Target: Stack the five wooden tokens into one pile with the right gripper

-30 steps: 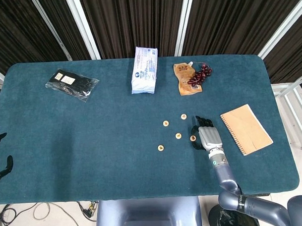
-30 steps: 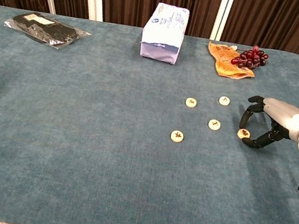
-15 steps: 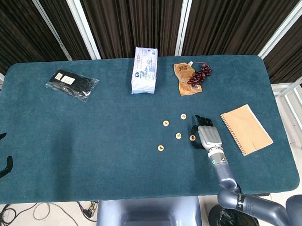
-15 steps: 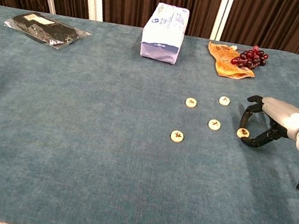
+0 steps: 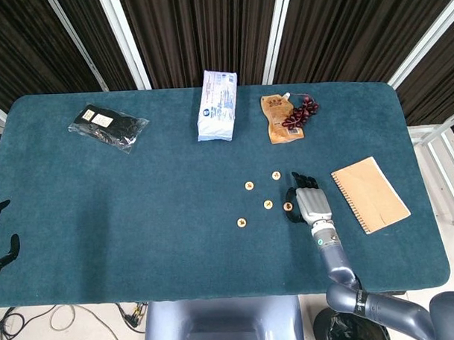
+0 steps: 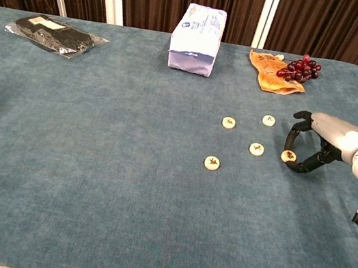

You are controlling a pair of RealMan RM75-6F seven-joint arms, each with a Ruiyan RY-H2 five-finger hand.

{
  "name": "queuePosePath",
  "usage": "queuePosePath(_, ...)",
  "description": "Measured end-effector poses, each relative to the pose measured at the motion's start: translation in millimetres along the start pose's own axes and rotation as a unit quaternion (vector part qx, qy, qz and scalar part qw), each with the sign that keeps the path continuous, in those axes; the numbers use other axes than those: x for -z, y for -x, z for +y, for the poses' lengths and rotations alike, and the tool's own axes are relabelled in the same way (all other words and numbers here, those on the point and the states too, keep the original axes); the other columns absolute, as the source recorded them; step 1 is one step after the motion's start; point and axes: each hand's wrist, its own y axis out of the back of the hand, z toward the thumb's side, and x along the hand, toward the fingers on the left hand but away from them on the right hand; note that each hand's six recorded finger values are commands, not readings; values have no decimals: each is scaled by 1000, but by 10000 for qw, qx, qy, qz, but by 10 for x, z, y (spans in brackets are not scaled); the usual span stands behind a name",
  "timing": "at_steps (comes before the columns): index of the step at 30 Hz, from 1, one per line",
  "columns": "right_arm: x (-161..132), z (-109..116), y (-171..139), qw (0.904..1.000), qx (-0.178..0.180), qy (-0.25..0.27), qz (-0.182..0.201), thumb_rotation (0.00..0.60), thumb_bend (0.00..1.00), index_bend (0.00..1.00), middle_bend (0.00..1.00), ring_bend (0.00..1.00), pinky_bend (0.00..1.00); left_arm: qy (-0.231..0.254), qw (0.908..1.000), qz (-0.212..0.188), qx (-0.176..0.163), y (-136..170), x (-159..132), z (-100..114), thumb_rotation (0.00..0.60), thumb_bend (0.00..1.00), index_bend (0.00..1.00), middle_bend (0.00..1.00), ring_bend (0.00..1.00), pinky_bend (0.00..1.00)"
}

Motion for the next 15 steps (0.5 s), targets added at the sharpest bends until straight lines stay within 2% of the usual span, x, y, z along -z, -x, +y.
queuePosePath(6, -118, 89, 21, 9999, -48, -5, 147, 600, 418, 535, 0, 0, 0, 2, 10000, -4, 4, 1, -4, -2, 600, 482, 145, 0, 0, 0)
queuePosePath(15, -370, 142, 90, 9988, -320, -161, 338, 600, 417, 536, 0, 0, 0, 17, 10000, 8, -3, 0, 1, 4, 600, 483, 145, 0, 0, 0)
